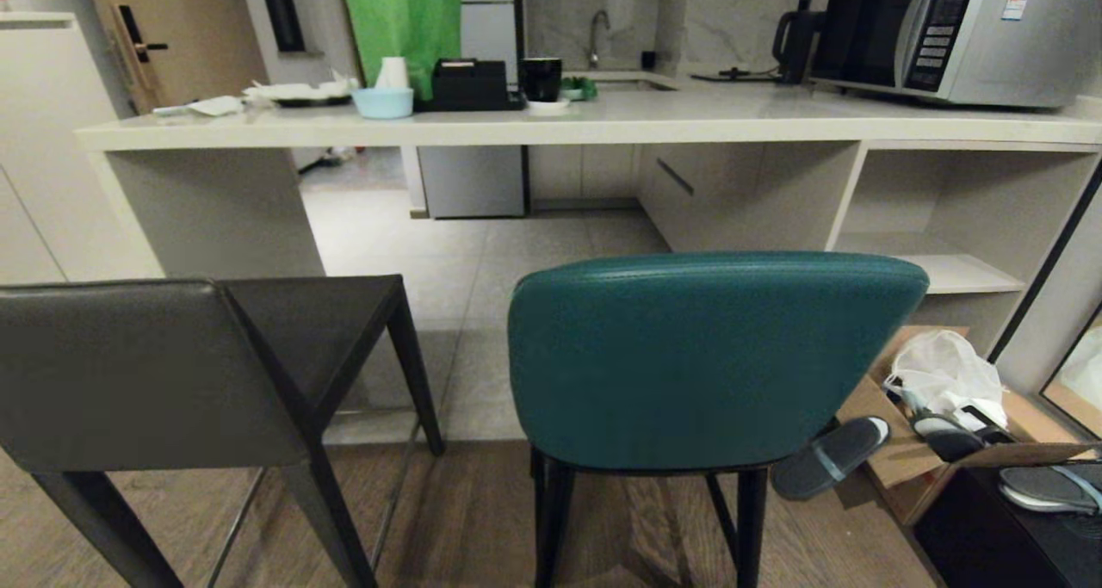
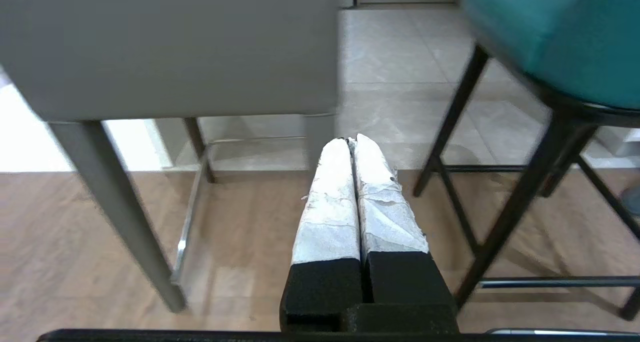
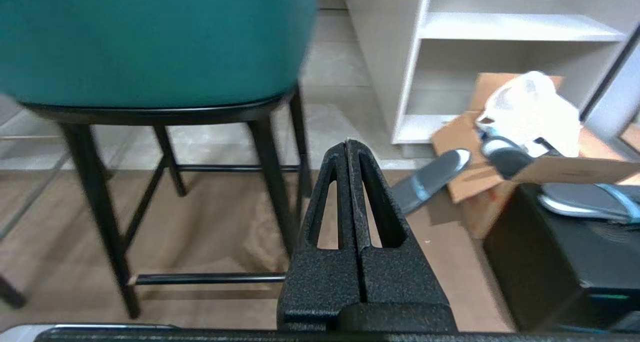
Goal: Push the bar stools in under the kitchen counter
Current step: Push the gray chair back under the dining table
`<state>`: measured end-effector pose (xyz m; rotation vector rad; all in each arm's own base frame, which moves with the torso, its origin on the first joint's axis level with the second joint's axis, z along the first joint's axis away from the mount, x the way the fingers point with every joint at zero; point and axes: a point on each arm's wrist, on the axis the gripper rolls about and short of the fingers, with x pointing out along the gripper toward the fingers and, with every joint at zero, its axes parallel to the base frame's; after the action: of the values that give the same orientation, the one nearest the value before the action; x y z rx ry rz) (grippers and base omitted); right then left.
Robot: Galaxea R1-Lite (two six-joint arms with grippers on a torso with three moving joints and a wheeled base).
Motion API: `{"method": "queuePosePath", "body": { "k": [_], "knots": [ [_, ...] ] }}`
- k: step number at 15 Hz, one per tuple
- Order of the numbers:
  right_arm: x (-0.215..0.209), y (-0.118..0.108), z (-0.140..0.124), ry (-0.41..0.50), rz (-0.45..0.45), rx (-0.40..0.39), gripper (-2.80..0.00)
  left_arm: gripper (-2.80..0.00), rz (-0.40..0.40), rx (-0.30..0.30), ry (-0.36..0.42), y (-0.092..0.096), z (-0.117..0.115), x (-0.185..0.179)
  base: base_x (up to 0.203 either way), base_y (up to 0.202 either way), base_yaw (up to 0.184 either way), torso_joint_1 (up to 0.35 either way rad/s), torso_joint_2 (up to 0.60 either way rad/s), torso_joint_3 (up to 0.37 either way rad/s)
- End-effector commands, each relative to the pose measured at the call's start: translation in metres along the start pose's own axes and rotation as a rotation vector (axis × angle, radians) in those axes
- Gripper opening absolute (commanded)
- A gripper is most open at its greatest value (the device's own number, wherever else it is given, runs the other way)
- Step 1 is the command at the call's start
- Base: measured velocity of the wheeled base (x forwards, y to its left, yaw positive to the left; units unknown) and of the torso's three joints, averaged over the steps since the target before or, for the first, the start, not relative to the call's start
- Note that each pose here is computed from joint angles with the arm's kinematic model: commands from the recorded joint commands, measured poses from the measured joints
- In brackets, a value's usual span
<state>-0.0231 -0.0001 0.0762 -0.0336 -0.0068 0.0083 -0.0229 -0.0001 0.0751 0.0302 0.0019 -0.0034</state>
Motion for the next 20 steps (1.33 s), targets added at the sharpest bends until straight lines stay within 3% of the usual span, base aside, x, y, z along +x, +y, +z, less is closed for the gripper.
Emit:
{"method": "queuePosePath", "body": {
  "k": [1, 20],
  "knots": [
    [0.0001, 0.0, 0.0001, 0.001, 0.001, -0.002, -2.8, -2.8, -0.001, 0.0, 0.006, 0.0, -0.0012, 0.0004, 0.0, 0.201, -0.006, 0.002, 0.01, 0.007],
    [0.0001, 0.0, 0.0001, 0.001, -0.001, 0.0, -2.8, -2.8, -0.001, -0.009, 0.005, 0.0, -0.001, 0.0004, 0.0, 0.197, -0.001, 0.003, 0.0, 0.002]
  ]
}}
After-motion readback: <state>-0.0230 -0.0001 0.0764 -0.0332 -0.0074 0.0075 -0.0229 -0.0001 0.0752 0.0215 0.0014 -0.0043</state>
